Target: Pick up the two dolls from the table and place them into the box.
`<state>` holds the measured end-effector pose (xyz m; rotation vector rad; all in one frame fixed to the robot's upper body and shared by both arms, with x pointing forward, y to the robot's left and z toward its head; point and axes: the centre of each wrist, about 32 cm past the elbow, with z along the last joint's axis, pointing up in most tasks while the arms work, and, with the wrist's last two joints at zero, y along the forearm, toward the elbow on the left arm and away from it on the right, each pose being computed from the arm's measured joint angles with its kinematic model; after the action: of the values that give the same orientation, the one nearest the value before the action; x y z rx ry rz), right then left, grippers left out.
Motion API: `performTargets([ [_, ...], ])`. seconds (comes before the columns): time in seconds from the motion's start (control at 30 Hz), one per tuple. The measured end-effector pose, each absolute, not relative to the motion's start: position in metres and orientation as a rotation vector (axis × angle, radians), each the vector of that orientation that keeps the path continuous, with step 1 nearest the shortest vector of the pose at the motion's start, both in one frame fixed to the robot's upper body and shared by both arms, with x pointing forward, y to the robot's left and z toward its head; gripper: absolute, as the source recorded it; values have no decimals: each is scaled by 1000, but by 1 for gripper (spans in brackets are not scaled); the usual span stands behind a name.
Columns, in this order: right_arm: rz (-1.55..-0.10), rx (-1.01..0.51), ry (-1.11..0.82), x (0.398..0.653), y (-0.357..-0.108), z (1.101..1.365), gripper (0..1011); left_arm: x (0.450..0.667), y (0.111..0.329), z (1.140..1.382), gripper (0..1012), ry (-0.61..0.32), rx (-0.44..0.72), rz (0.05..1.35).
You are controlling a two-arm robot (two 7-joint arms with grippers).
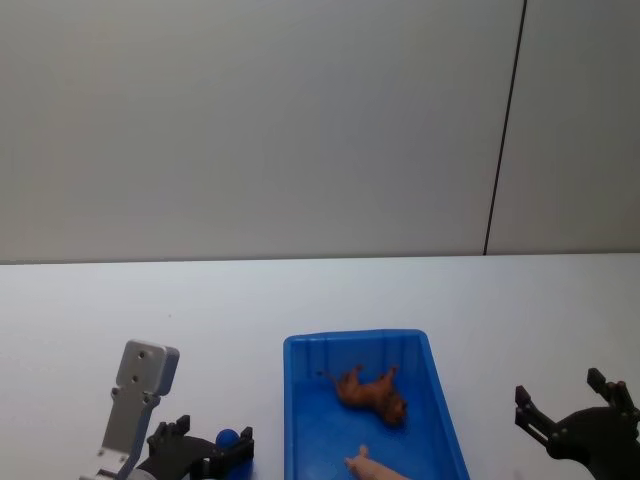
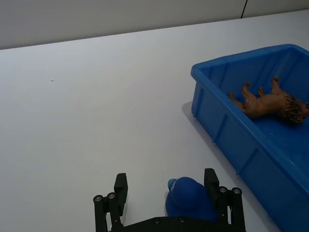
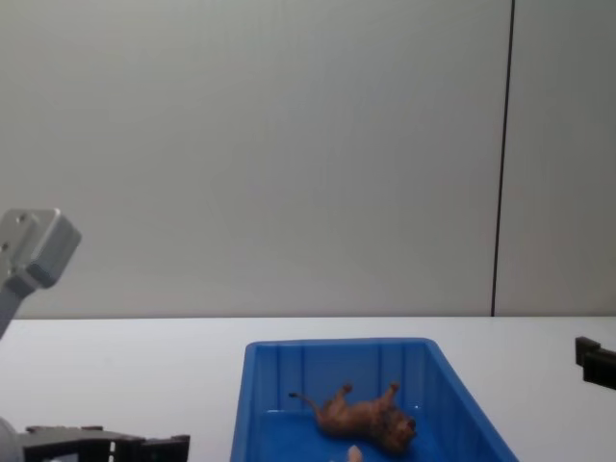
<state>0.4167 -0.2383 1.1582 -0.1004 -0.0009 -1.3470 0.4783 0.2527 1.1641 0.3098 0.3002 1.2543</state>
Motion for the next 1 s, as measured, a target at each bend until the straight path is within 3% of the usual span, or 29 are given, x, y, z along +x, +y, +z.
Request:
performTargets([
  [0.07, -1347, -100, -1, 417, -238, 1158, 1001, 480, 252, 1163, 1003, 305, 309, 1248],
  [0.3, -1347, -100, -1, 417, -238, 1158, 1001, 485, 249, 1160, 849, 317, 310, 1225],
  [0.77, -1347, -101, -1, 417, -238, 1158, 1001, 487, 246, 1158, 398, 319, 316, 1211],
  [1.0, -1347, -101, -1, 417, -238, 1158, 1001, 485, 246, 1162, 306, 287, 314, 1218],
])
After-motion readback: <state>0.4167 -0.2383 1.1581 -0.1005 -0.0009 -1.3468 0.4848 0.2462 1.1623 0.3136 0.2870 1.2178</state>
